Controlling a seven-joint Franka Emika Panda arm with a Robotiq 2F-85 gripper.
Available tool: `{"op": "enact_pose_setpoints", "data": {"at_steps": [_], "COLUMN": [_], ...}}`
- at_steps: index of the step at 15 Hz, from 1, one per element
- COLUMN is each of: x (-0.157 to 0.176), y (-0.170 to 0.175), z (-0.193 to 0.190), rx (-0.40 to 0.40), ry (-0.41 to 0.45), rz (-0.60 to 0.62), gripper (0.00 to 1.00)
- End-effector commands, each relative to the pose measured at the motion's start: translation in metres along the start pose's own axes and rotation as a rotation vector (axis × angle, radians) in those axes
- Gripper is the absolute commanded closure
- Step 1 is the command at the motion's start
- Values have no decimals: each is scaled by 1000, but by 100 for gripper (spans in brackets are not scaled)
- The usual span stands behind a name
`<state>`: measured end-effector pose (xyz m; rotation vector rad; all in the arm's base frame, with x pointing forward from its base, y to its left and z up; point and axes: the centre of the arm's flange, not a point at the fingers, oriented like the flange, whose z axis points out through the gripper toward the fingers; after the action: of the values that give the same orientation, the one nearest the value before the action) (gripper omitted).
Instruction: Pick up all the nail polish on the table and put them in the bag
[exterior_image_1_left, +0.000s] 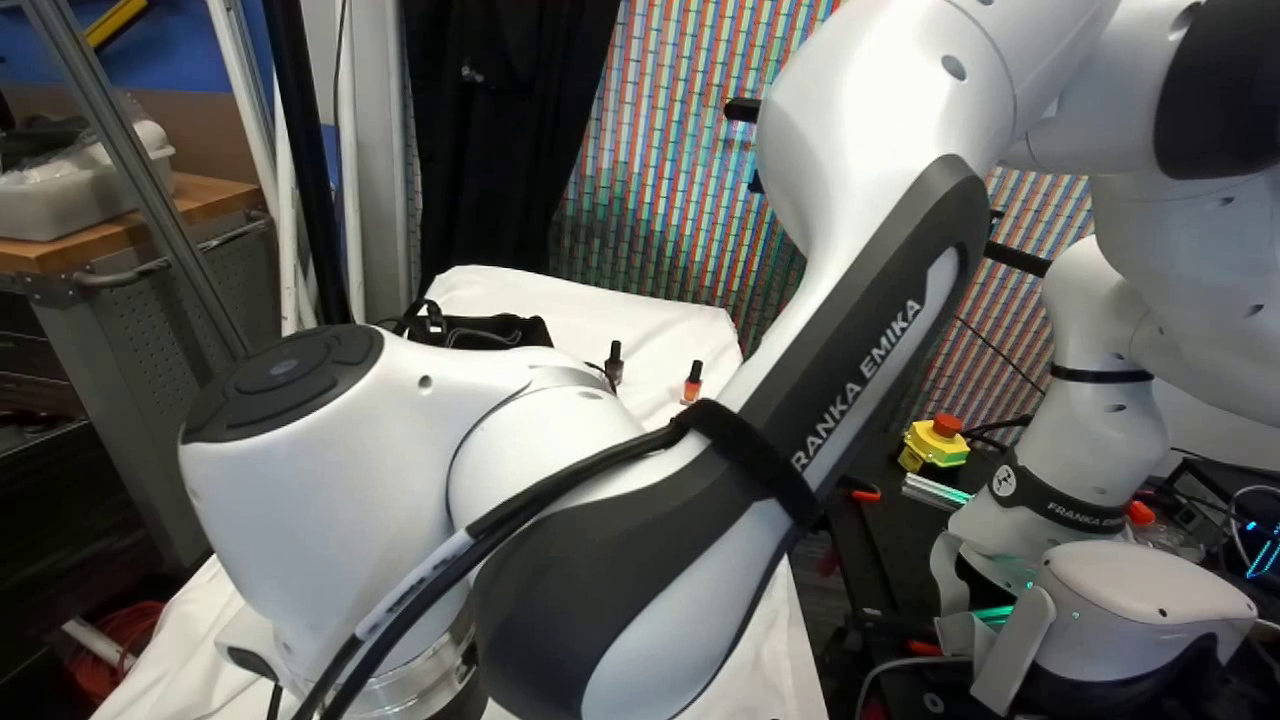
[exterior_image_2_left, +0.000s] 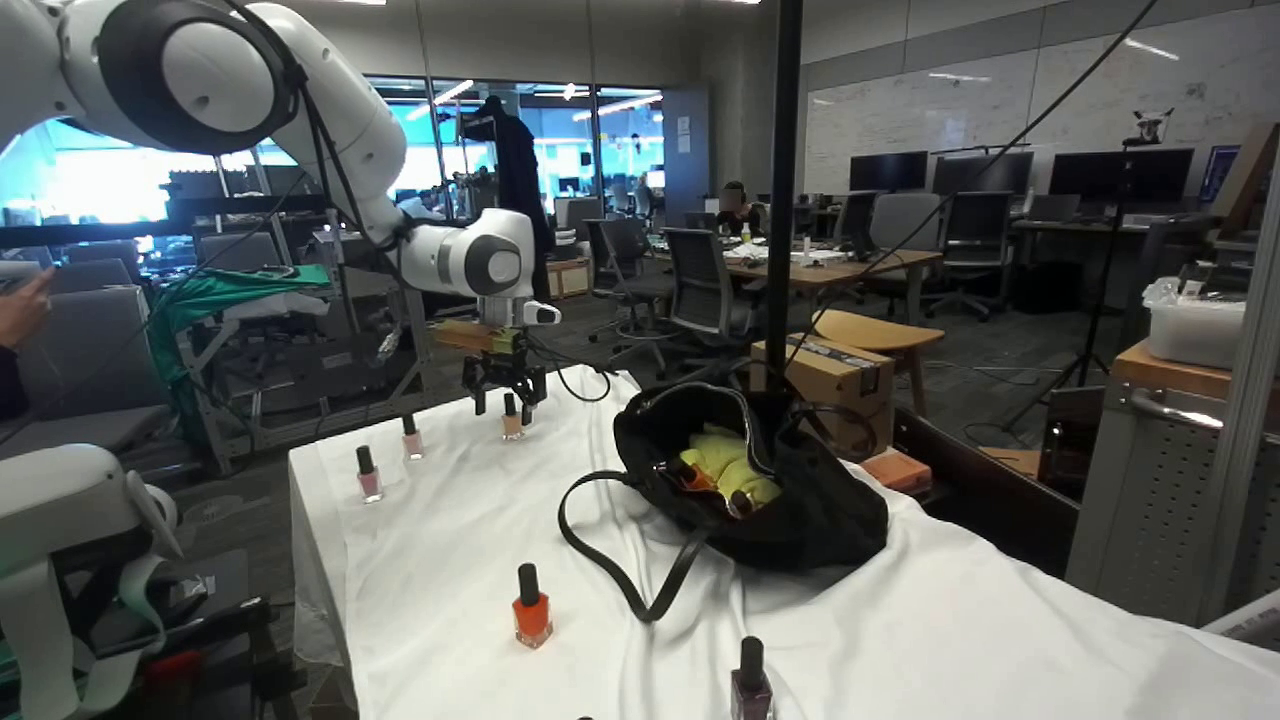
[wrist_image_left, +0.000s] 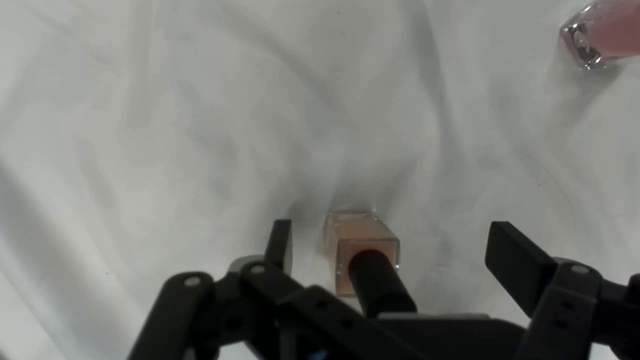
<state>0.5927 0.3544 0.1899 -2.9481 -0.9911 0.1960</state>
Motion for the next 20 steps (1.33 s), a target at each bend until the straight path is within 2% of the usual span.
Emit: {"op": "enact_pose_setpoints", "data": {"at_steps": [1, 16, 17, 19, 20], "x": [14, 12, 12, 12, 11], "y": [5, 13, 13, 14, 14], "z": [3, 16, 16, 16, 15], "rx": [0, -3, -3, -3, -3], "ry": [24, 10, 12, 16, 20], "rz": [-29, -37, -37, -35, -34], "gripper": [0, 1, 26, 29, 38]}}
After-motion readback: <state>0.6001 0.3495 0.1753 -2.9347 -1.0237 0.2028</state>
